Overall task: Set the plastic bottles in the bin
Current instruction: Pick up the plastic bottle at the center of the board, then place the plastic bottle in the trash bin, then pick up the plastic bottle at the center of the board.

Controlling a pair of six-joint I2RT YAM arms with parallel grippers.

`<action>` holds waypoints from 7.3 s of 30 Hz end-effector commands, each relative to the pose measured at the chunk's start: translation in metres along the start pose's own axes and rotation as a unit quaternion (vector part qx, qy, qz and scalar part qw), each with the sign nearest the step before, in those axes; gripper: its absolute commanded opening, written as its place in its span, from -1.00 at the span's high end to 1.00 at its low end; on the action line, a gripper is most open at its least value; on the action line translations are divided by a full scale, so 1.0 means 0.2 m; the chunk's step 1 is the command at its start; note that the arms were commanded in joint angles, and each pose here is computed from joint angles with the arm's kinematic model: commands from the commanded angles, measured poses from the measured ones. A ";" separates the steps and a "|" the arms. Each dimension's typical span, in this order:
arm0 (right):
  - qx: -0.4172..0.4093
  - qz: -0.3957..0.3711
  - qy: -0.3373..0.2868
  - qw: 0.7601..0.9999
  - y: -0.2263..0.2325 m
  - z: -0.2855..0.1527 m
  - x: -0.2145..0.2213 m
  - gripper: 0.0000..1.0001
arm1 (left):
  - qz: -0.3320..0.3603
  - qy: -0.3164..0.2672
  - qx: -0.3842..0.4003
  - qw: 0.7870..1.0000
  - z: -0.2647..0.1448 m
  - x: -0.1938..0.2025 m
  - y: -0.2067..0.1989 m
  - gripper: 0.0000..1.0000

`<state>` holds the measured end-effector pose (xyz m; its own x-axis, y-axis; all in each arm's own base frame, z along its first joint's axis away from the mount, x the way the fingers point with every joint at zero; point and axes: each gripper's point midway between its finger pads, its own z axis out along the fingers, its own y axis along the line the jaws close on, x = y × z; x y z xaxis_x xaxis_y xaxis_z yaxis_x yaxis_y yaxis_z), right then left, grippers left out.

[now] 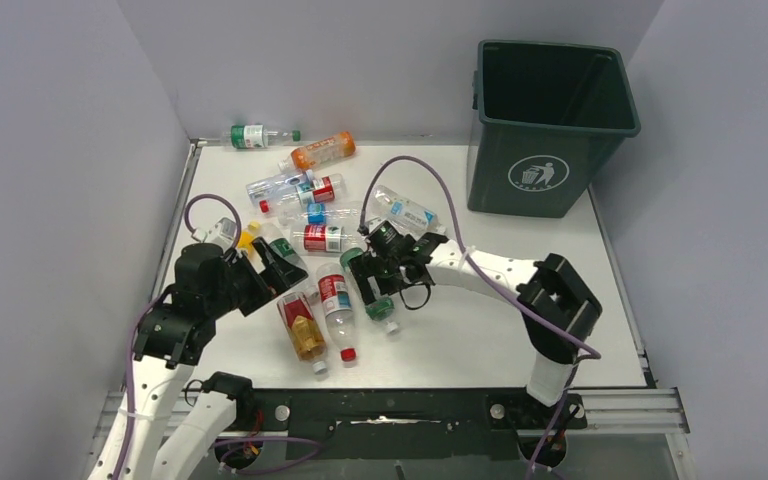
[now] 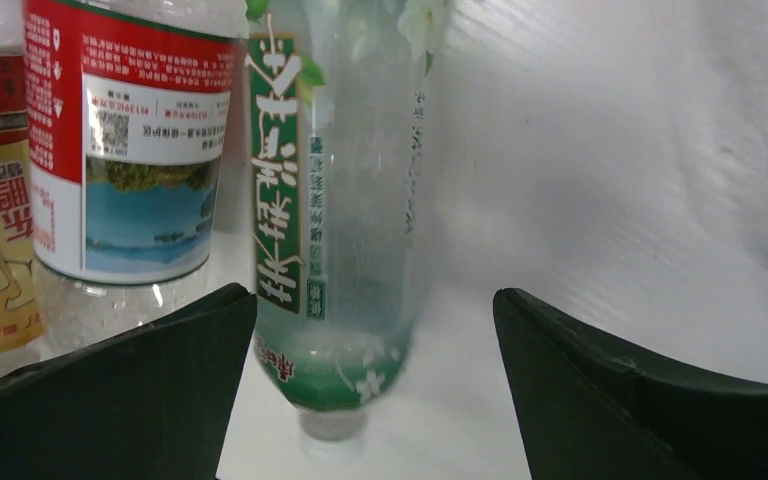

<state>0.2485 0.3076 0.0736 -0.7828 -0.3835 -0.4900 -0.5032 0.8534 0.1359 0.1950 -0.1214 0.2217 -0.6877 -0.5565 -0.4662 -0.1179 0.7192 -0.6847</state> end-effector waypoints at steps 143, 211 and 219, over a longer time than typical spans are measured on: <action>-0.161 0.042 -0.090 0.982 0.71 -0.08 -0.06 -0.83 | 0.010 0.042 -0.080 0.996 0.10 0.13 0.25 -0.79; 0.120 0.045 -0.467 0.875 -0.69 -1.82 -1.13 0.00 | -0.099 0.078 -0.269 0.955 0.42 0.34 0.67 -0.85; 0.146 0.090 -0.492 0.853 -1.19 -1.89 -1.24 0.00 | -0.096 0.078 -0.266 0.956 0.44 0.35 0.65 -0.64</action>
<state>0.3983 0.0785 0.4649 -0.1531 0.1035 -0.9828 -0.1186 0.9854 0.1222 0.1780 -0.0991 0.0417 -0.7343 -0.6484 -0.2010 -0.5825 0.7539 -0.3038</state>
